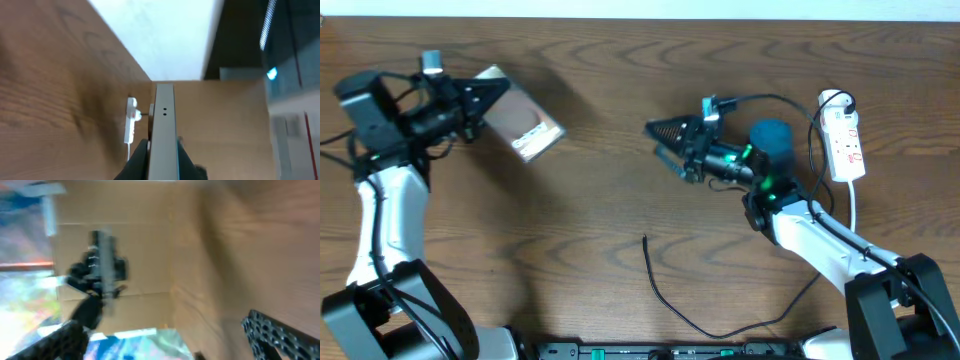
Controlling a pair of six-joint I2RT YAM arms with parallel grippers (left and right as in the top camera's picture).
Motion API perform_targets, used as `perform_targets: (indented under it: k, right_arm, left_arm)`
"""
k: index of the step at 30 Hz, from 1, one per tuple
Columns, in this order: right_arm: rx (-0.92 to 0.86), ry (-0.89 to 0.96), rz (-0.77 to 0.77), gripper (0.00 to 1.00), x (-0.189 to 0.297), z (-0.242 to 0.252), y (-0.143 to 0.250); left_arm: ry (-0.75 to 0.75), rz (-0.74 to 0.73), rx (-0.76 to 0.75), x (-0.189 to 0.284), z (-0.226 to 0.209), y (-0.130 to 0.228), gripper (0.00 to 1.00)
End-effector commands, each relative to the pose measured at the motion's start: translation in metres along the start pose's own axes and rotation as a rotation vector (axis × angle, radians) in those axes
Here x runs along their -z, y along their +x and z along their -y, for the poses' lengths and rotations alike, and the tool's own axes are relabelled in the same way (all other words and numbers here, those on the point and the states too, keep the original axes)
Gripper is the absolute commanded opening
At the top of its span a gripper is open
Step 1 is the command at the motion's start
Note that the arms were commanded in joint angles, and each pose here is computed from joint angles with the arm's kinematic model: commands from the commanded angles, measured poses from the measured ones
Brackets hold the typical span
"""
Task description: Plug charger to phone and switch on socket
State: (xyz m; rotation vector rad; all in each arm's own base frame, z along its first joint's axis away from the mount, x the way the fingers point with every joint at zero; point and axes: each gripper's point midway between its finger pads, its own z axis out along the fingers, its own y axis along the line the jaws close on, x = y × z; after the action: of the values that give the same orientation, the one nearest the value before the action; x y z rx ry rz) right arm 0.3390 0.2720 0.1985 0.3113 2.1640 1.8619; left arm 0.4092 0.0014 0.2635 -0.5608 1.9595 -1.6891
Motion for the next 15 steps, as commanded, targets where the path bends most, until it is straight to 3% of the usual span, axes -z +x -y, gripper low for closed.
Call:
perform_targets:
  k: [1, 8, 10, 15]
  right_arm:
    - [0.06, 0.094, -0.059, 0.99, -0.01, 0.021, 0.023]
    - [0.065, 0.451, -0.177, 0.99, -0.012, 0.088, 0.074]
    - [0.112, 0.657, -0.204, 0.99, -0.001, 0.108, 0.091]
    - [0.187, 0.924, -0.197, 0.99, 0.02, 0.122, 0.106]
  left_arm:
    - [0.112, -0.105, -0.128, 0.024, 0.027, 0.014, 0.07]
    - [0.104, -0.052, -0.137, 0.04, 0.024, 0.003, 0.08]
    - [0.104, -0.051, -0.152, 0.04, 0.024, 0.003, 0.08]
    - [0.104, -0.051, -0.152, 0.04, 0.024, 0.003, 0.07]
